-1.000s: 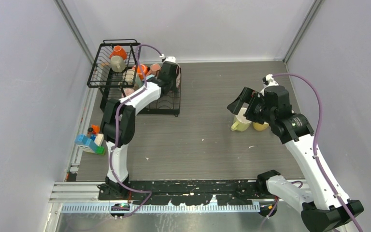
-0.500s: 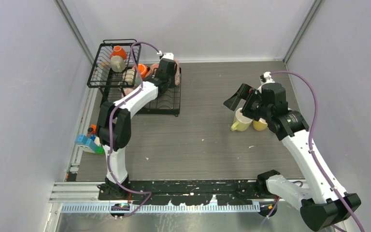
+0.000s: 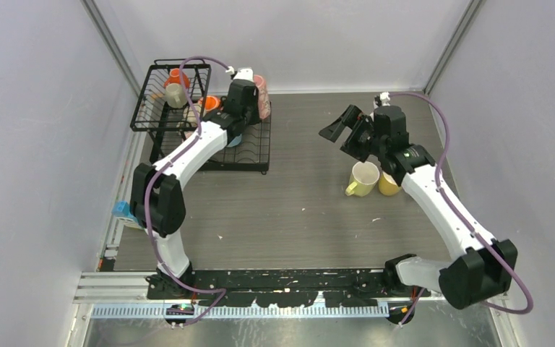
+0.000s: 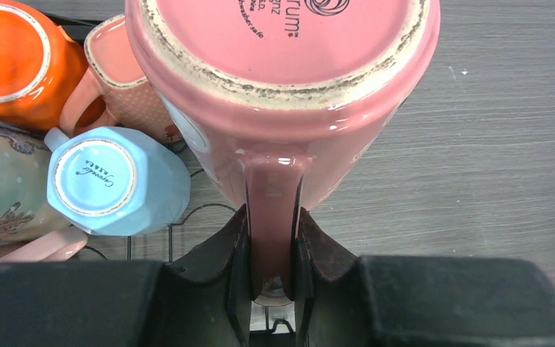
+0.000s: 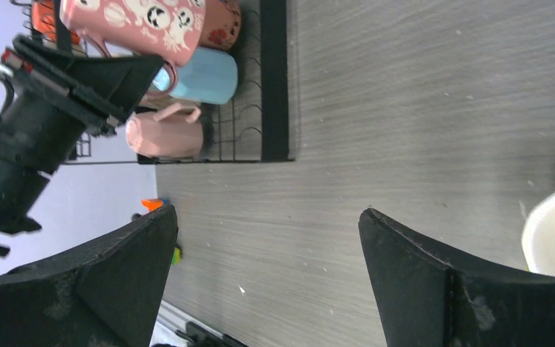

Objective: Unload the cups from the dish rack
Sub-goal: Place the cup at the center of the board.

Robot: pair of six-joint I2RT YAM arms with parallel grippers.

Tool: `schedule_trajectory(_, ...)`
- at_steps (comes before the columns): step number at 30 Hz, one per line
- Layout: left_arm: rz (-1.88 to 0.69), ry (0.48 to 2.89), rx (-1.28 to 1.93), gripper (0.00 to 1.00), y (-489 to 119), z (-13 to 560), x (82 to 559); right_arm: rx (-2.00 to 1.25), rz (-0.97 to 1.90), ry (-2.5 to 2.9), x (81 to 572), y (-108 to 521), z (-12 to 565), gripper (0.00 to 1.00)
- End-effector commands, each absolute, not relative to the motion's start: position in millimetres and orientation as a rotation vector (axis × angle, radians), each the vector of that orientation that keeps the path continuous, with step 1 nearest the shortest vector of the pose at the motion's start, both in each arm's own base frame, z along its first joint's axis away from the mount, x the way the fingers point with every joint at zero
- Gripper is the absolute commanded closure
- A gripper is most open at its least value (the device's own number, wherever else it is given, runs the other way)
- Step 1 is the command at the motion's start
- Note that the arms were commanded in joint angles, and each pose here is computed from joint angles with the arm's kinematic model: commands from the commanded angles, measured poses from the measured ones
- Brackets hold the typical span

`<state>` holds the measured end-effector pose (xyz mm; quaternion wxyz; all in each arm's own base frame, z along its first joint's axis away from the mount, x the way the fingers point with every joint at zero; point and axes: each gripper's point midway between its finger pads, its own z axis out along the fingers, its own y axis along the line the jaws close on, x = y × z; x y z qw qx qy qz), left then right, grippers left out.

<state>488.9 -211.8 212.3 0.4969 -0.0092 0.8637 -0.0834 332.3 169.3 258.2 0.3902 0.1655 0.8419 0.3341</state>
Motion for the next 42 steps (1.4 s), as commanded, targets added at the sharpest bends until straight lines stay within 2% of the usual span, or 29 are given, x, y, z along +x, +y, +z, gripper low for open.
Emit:
schedule_trajectory(1, -0.357, 1.827, -0.068, 1.0, -225, 327, 483, 0.414, 1.015, 1.948, 367, 191, 311, 0.0)
schedule_trajectory(9, -0.44, 1.784, -0.022, 1.0, -249, 369, 452, 0.448, 1.126, 1.842, 404, 209, 330, 0.0)
schedule_trajectory(18, -0.576, 1.736, 0.03, 1.0, -274, 413, 416, 0.47, 1.245, 1.723, 421, 221, 341, 0.0)
schedule_trajectory(42, -0.865, 1.679, 0.038, 1.0, -319, 482, 362, 0.439, 1.623, 1.209, 403, 225, 411, 0.0)
